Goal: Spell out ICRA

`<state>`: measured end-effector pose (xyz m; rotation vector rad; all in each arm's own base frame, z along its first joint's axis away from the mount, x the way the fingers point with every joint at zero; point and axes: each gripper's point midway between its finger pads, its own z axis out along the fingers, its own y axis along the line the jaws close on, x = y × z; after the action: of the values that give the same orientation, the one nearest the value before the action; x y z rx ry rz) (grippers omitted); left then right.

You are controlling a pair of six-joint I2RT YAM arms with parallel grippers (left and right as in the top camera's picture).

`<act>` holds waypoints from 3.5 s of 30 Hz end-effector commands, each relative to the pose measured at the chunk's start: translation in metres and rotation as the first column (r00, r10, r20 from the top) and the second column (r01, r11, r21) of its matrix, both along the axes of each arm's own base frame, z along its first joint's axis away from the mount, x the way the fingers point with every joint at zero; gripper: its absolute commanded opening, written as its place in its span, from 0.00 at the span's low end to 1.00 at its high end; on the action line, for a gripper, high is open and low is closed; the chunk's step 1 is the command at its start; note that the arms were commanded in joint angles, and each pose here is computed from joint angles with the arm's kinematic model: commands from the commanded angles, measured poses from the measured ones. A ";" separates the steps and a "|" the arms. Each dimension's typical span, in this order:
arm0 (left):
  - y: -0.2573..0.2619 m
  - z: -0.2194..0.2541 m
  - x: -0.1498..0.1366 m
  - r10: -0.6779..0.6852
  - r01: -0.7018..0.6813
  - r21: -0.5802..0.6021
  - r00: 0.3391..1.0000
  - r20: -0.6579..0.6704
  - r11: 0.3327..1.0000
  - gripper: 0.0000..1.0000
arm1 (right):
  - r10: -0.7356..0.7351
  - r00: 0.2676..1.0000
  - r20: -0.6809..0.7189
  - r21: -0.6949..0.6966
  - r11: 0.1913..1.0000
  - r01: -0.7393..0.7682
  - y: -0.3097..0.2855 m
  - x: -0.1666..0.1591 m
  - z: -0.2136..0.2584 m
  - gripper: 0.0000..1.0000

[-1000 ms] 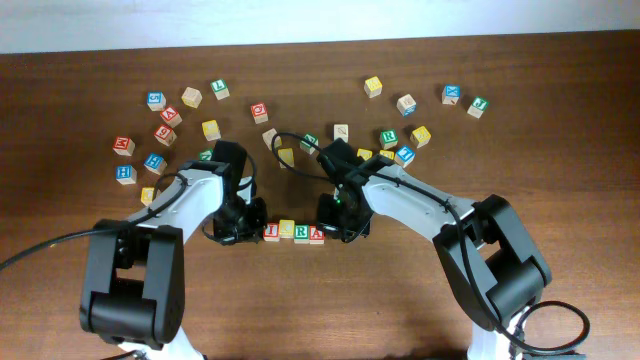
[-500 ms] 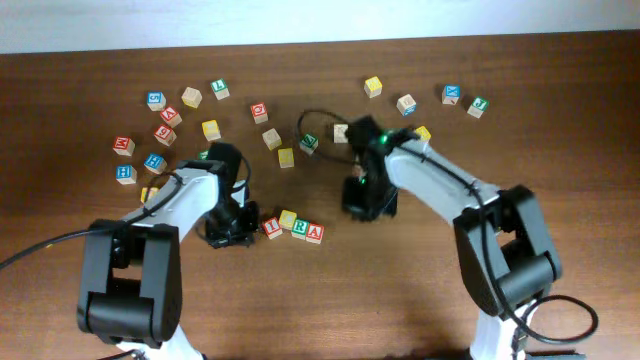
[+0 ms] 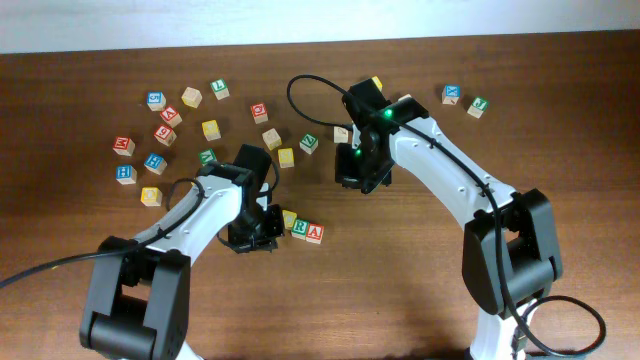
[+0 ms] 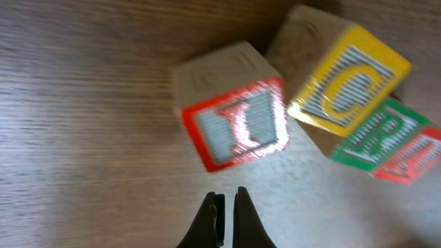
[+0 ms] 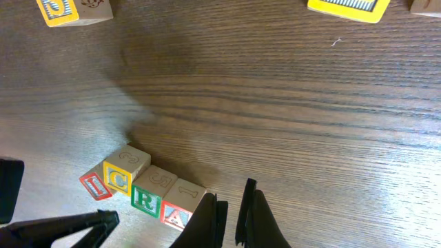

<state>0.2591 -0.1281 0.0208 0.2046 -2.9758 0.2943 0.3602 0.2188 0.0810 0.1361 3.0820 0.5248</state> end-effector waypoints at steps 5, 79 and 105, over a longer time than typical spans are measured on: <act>0.012 -0.001 0.021 0.020 -0.029 0.081 0.994 0.105 0.996 0.00 | 0.018 1.000 0.016 0.014 1.000 -0.018 0.004 0.002 0.006 0.04; 0.164 0.040 0.026 0.416 -0.431 0.112 0.899 0.135 0.895 0.00 | 0.197 0.980 0.008 -0.020 0.980 -0.197 0.139 -0.023 -0.067 0.04; 0.040 -0.031 0.075 0.112 -0.109 -0.026 0.980 0.165 0.994 0.00 | 0.193 0.873 -0.447 -0.183 0.936 -0.301 0.000 -0.077 -0.045 0.04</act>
<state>0.3395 -0.0732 -0.0018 0.4399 -3.1606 0.3275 0.2963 0.2193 0.0529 -0.1740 3.5405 0.0854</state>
